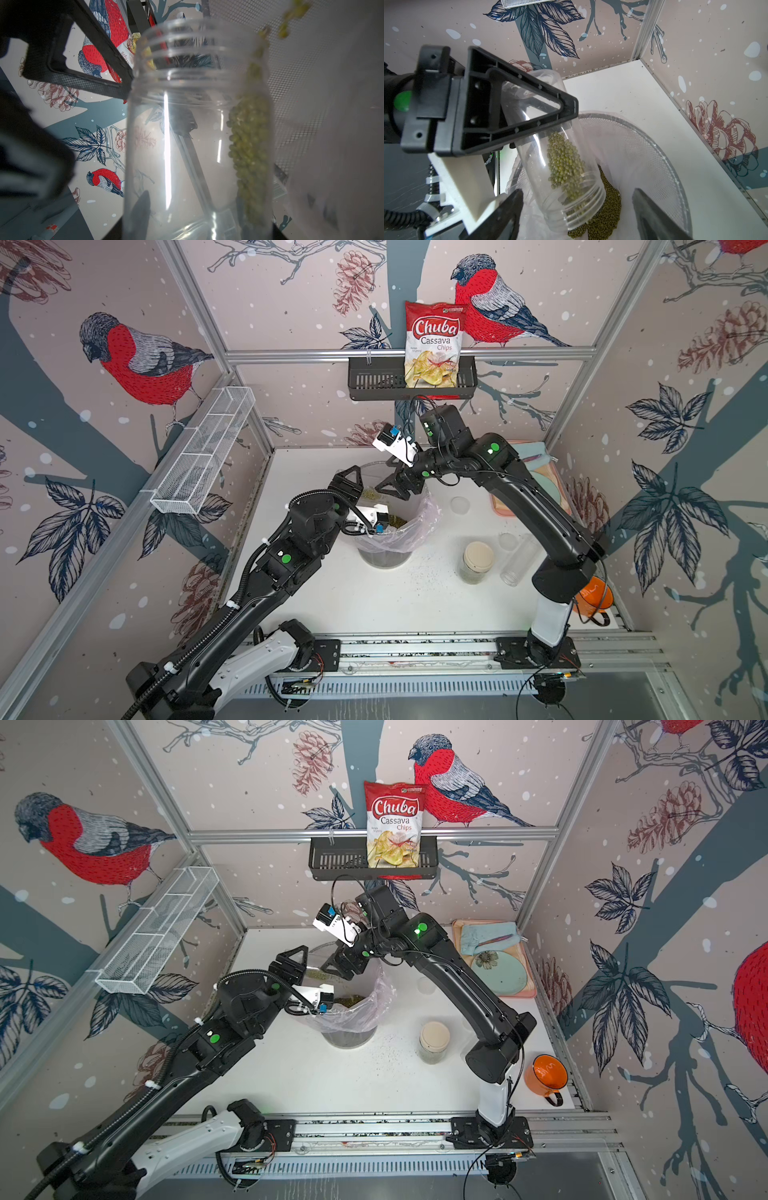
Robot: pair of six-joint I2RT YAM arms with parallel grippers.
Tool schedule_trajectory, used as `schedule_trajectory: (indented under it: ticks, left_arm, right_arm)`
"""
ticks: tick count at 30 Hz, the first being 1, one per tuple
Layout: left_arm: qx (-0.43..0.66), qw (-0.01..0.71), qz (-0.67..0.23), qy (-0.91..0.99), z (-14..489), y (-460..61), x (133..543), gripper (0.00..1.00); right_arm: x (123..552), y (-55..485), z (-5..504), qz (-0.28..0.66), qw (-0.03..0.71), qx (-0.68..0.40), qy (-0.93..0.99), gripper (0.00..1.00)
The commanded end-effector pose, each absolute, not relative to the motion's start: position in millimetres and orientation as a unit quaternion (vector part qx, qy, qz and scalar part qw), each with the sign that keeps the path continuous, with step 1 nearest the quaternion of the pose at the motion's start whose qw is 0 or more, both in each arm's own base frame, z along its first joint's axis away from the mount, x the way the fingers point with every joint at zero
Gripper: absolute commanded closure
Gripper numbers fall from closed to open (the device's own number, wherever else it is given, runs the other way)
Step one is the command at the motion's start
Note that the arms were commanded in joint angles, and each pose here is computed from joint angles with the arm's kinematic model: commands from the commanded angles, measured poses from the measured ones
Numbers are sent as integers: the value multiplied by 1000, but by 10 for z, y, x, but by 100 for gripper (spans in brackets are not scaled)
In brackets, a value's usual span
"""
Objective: Empty moldy mung beans from jars
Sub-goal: Pour the moldy mung beans from the jar into the trash bin.
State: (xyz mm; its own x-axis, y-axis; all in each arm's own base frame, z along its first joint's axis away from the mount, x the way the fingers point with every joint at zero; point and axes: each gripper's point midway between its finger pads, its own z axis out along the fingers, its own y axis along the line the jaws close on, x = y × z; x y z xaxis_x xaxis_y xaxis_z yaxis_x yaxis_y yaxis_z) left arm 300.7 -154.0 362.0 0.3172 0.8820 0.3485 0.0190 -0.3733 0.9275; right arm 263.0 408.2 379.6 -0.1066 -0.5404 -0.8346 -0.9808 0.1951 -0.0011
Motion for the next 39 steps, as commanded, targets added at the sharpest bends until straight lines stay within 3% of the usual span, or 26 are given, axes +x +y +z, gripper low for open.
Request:
schedule_trajectory:
  ticks: [1, 39]
  left_arm:
    - [688, 429, 502, 301, 3678, -1542, 2992, 100]
    - [685, 459, 487, 287, 3732, -1670, 2933, 100]
  right_arm:
    - [2682, 4088, 3896, 299, 384, -547, 681, 17]
    - [2474, 4323, 3460, 305, 323, -599, 667, 14]
